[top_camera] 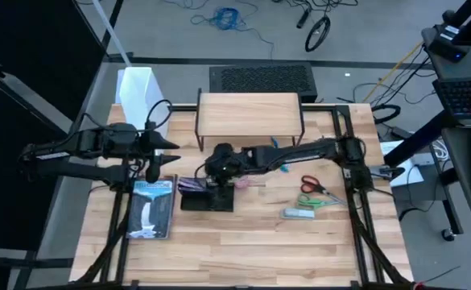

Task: Stock shelves
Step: Put the blue pen into the desk organizer

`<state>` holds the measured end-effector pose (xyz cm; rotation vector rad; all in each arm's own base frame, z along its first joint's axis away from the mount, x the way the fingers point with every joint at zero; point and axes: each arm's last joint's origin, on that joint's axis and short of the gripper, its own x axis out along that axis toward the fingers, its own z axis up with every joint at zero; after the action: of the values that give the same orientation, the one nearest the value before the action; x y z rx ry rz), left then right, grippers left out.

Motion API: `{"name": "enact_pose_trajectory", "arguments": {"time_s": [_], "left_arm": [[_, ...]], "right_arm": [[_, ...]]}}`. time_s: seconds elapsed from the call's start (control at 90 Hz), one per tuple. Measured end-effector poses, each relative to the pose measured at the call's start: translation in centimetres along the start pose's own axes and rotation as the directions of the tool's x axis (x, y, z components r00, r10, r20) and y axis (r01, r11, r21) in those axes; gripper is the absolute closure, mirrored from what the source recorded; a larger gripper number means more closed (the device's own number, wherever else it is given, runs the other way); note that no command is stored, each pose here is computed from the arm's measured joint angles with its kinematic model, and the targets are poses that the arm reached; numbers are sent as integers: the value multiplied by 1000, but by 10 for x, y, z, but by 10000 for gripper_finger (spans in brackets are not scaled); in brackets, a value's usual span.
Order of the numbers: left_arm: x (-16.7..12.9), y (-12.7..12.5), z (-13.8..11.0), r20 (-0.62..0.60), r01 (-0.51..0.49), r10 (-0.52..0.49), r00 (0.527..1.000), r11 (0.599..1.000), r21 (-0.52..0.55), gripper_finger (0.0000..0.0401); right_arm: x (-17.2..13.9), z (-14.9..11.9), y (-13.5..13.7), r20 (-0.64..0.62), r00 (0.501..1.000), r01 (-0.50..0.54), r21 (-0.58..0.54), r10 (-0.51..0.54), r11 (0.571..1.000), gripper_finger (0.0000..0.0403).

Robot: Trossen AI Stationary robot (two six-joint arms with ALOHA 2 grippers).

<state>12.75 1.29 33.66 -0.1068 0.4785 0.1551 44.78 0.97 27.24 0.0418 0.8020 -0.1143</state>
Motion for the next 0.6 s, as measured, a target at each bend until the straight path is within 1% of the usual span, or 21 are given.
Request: {"name": "enact_pose_trajectory", "arguments": {"time_s": [0.067, 0.144, 0.289, 0.367, 0.444, 0.511, 0.6], "left_arm": [[0, 0, 0, 2, 1, -1, 1000, 1000, 1, 250], [0, 0, 0, 2, 0, 0, 1000, 1000, 6, 250], [2, 0, -1, 3, 0, 0, 1000, 1000, 6, 250], [4, 0, -4, -9, -1, 1, 1000, 1000, 5, 250], [6, 0, -7, -27, -3, 3, 1000, 1000, 2, 250], [7, 1, -9, -32, -3, 3, 999, 1000, 2, 250], [8, 1, -10, -38, -4, 4, 999, 1000, 2, 250]], "right_arm": [[-24, -2, -4, -57, 997, 51, 30, -49, 998, 371], [-43, -7, -8, -123, 987, 113, 69, -104, 991, 344], [-59, -27, -8, -209, 958, 216, 84, -195, 973, 283], [-61, -47, -7, -257, 945, 235, 95, -205, 967, 252], [-60, -75, -7, -321, 923, 260, 119, -211, 958, 227], [-62, -98, -7, -353, 910, 288, 161, -218, 944, 212], [-65, -124, -9, -358, 908, 314, 238, -218, 919, 200]]}}
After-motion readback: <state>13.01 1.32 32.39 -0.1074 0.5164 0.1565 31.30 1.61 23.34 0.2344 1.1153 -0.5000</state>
